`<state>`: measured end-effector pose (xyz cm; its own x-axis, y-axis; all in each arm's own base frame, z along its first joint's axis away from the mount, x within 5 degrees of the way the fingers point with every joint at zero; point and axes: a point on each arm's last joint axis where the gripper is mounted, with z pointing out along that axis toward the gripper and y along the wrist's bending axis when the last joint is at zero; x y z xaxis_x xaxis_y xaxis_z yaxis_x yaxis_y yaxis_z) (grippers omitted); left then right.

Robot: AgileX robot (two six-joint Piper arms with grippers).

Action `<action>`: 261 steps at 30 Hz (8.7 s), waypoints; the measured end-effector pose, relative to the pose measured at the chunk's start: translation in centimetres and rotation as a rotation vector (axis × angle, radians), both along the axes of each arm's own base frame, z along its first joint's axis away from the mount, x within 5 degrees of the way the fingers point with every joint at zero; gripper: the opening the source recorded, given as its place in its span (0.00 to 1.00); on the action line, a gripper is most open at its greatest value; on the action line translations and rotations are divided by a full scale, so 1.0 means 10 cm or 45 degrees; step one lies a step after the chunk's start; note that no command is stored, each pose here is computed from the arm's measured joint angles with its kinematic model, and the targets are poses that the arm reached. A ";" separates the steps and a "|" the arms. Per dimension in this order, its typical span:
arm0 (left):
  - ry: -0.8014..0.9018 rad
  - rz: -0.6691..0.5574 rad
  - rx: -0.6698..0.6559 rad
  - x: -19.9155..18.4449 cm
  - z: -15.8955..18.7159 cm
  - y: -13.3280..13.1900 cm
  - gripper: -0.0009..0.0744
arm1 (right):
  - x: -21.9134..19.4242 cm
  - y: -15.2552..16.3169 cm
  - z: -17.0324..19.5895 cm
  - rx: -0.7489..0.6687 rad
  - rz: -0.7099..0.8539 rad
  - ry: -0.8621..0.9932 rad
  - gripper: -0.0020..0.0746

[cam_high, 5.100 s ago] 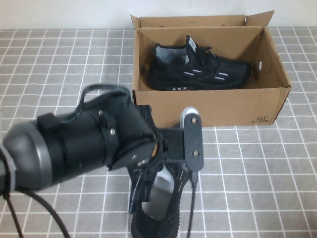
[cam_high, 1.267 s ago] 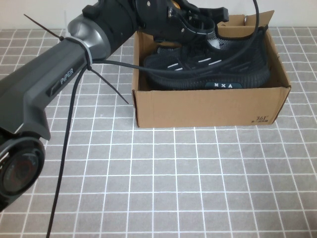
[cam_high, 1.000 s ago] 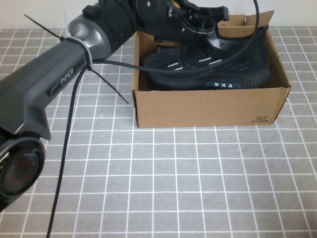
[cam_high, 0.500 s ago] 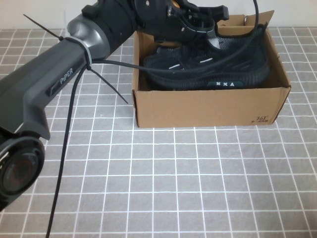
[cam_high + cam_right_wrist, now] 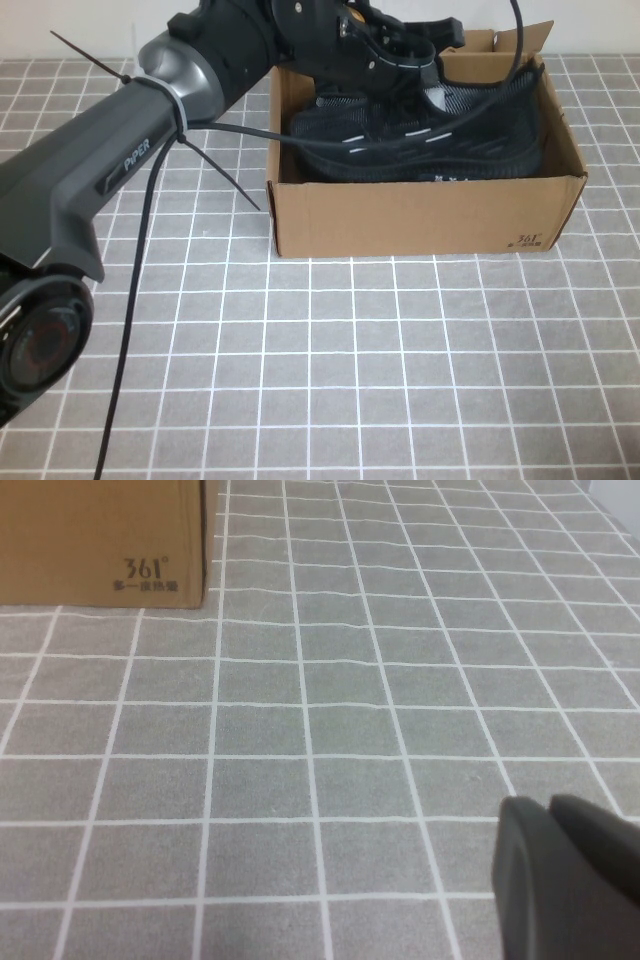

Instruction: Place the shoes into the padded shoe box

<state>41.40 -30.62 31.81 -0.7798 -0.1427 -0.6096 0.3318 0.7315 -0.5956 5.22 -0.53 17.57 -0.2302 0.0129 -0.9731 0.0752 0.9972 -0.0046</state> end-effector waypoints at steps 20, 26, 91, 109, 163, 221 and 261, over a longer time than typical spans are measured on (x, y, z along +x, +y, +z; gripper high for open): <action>-0.035 0.009 -0.173 -0.13 0.05 -0.30 0.01 | 0.00 0.00 0.00 -0.005 0.000 0.000 0.02; -0.029 -0.004 -0.140 -0.14 0.03 -0.30 0.01 | 0.00 0.00 0.00 -0.008 0.000 0.000 0.02; 0.099 0.122 -0.049 -0.18 -0.22 -0.20 0.01 | 0.00 -0.01 0.00 -0.067 -0.005 0.003 0.02; 0.108 0.093 -0.072 -0.24 -0.21 -0.28 0.01 | 0.00 -0.01 0.00 -0.067 -0.005 0.003 0.02; 0.012 -0.097 0.369 -0.21 -0.16 -0.03 0.45 | 0.00 -0.01 0.00 -0.064 -0.006 0.003 0.02; -0.353 -0.282 0.551 -3.19 0.75 2.31 0.01 | 0.00 -0.01 0.00 -0.067 -0.006 0.003 0.02; -1.073 0.402 0.367 -3.40 -0.14 2.80 0.01 | 0.00 -0.01 0.00 -0.064 -0.005 0.003 0.02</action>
<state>7.37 -2.62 30.38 -0.0171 -0.0278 -0.9995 0.3319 0.9428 -0.0319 5.21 -0.67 17.59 -0.2324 -0.0354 -0.9720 0.0793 0.9953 -0.0552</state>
